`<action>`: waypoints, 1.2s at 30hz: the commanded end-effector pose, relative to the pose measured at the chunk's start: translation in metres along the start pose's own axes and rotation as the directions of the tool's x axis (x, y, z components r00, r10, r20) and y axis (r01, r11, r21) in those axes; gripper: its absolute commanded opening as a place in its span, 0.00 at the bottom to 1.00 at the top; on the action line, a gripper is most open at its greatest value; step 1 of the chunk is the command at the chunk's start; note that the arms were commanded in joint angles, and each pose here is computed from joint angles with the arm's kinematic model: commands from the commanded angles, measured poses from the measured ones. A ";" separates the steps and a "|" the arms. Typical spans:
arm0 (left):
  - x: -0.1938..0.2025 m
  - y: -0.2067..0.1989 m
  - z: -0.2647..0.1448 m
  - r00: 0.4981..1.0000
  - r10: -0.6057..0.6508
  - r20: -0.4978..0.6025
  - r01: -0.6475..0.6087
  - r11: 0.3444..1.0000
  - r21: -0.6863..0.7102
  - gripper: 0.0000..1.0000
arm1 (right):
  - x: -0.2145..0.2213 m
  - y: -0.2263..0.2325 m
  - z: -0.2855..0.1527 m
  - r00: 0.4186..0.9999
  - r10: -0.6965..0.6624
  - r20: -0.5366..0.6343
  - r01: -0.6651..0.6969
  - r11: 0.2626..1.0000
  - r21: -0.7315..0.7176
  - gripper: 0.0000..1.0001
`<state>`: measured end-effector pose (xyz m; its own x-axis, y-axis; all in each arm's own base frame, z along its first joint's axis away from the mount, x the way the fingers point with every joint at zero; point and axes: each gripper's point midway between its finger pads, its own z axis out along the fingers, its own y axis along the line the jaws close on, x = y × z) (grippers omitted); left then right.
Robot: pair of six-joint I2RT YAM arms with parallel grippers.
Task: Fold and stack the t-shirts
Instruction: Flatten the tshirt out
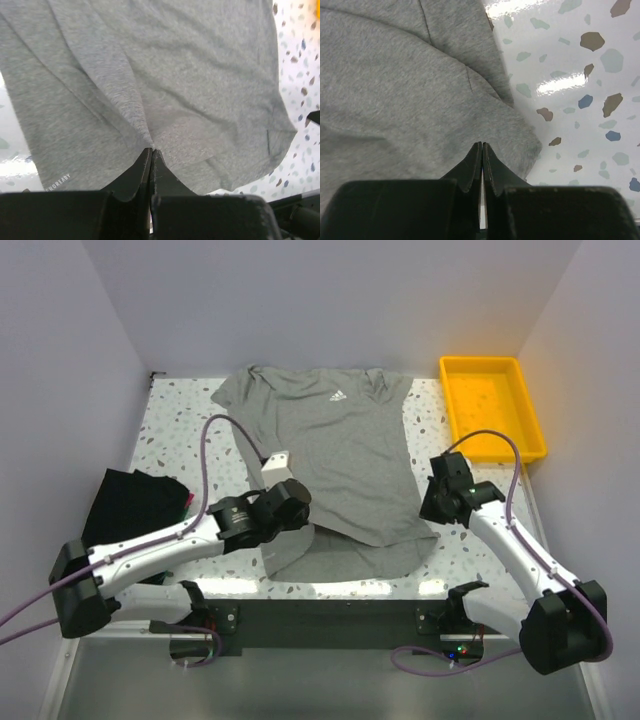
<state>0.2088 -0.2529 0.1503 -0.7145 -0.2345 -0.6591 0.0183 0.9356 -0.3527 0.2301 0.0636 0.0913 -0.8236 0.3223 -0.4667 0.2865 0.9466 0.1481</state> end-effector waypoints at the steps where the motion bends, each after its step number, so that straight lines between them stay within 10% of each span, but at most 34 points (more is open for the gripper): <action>1: -0.016 0.029 -0.014 0.995 -0.063 0.082 0.068 0.995 -0.067 0.00 | -0.006 0.009 0.006 1.000 0.003 0.020 -0.002 0.999 -0.040 0.02; 21: 0.016 -0.077 0.050 0.977 0.204 -0.067 -0.186 0.959 0.212 0.08 | -0.009 0.010 -0.005 0.998 0.004 0.059 0.001 0.997 -0.072 0.02; 27: 0.028 -0.052 0.058 0.962 0.259 -0.090 -0.246 0.960 0.136 0.38 | -0.013 0.014 -0.004 0.998 -0.002 0.060 0.007 0.997 -0.082 0.02; 36: 0.058 0.011 0.042 0.914 0.385 -0.130 -0.392 0.920 -0.026 0.42 | -0.023 0.019 -0.008 0.997 -0.009 0.082 0.017 0.995 -0.099 0.02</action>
<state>0.2043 -0.2878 0.0920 -0.7541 0.1008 -0.6490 0.2765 0.9450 -0.1745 0.2353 0.0715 0.0940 -0.8092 0.3170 -0.4947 0.2485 0.9476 0.2006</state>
